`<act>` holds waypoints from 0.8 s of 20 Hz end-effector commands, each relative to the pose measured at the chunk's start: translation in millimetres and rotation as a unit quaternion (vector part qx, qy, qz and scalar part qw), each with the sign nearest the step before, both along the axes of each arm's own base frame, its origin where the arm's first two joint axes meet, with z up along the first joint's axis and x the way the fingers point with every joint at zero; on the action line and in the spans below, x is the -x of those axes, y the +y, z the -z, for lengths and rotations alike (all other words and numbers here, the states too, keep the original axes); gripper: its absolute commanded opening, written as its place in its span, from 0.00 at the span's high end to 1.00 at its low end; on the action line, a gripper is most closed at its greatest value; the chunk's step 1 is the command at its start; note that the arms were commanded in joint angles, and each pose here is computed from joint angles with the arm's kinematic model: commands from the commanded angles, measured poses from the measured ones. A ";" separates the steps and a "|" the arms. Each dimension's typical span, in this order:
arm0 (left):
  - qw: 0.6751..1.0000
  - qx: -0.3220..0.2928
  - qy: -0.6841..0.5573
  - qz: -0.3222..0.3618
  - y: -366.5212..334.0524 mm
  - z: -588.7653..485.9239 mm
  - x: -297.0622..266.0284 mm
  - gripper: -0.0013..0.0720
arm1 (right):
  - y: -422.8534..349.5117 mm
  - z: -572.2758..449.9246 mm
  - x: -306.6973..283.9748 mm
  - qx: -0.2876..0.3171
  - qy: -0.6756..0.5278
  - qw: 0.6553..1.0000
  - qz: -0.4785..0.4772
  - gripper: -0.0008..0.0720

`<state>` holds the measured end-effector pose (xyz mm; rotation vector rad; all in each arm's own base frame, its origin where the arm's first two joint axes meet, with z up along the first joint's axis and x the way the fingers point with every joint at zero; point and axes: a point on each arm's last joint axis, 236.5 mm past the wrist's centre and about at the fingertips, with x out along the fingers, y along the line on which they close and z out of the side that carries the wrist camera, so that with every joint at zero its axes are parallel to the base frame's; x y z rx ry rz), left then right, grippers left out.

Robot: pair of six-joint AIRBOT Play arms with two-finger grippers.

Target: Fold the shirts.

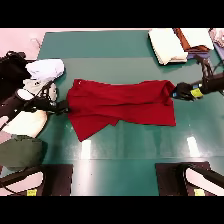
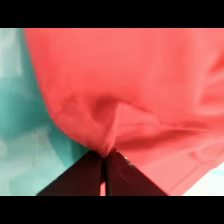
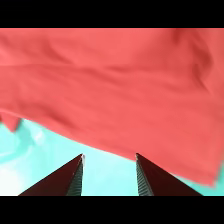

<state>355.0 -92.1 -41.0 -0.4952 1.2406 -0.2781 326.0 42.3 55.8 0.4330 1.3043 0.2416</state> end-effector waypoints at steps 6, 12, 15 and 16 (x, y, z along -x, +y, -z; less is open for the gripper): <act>0.997 -0.015 -0.075 0.011 2.7 -54.9 -26.8 0.95 | -79.5 114.9 101.6 -0.091 0.167 0.959 0.209 0.35; 0.997 -0.011 -0.072 0.001 2.9 -55.3 -28.1 0.95 | -33.2 151.1 75.1 -0.175 0.161 0.948 0.211 0.40; 0.997 -0.010 -0.071 -0.001 2.9 -55.2 -27.9 0.95 | -19.8 152.8 44.1 -0.155 0.129 0.961 0.189 0.57; 0.997 -0.010 -0.070 -0.001 2.9 -55.0 -27.9 0.95 | -17.3 150.3 35.4 -0.144 0.114 0.967 0.179 0.63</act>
